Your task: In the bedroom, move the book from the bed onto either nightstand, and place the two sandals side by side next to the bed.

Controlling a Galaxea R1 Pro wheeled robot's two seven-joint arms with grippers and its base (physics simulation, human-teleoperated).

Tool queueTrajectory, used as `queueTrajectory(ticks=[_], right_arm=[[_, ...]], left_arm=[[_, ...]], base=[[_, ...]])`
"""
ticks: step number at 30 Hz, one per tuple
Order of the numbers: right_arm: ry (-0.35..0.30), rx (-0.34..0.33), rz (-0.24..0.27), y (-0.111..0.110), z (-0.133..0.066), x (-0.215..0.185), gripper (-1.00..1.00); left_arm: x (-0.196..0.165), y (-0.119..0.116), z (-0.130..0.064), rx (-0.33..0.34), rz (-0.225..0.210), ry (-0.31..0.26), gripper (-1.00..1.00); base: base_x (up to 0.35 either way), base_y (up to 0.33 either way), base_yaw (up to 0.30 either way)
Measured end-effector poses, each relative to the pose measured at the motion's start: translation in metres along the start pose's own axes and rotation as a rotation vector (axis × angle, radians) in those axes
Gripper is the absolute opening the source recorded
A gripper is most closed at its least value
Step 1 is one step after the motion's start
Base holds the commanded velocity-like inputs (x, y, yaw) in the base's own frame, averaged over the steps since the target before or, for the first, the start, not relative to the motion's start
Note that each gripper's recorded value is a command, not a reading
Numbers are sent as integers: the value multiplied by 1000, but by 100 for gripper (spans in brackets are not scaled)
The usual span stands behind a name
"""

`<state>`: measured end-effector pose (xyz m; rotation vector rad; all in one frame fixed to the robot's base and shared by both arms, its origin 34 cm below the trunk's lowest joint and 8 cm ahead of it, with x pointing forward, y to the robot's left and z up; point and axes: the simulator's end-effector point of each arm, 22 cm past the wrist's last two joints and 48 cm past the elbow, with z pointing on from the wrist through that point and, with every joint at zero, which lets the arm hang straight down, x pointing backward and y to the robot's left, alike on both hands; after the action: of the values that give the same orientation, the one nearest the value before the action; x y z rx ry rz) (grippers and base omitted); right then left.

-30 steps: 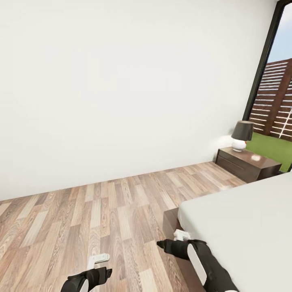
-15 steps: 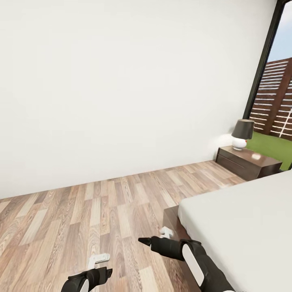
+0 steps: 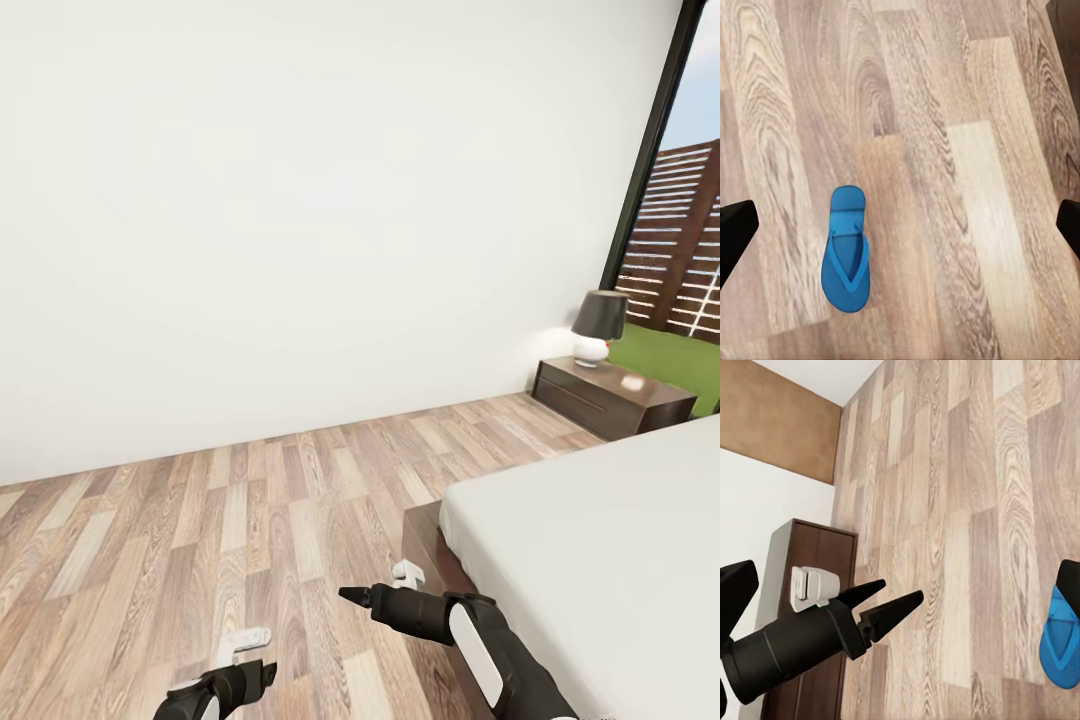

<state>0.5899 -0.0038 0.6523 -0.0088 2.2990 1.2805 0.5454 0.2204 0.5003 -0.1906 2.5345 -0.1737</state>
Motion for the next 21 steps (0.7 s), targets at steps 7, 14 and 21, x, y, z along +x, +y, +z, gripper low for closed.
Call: queueTrajectory(ticks=[7, 14, 21], right_arm=[[1, 0, -1, -10, 5, 8, 100], [2, 0, -1, -21, 11, 17, 100], [2, -2, -1, -30, 17, 25, 100]], left_arm=[[11, 3, 11, -1, 0, 1, 100], [20, 5, 21, -1, 0, 1, 100], [30, 8, 31, -1, 0, 0, 100]], base=[[0, 0, 0], [0, 0, 0], [0, 0, 0]])
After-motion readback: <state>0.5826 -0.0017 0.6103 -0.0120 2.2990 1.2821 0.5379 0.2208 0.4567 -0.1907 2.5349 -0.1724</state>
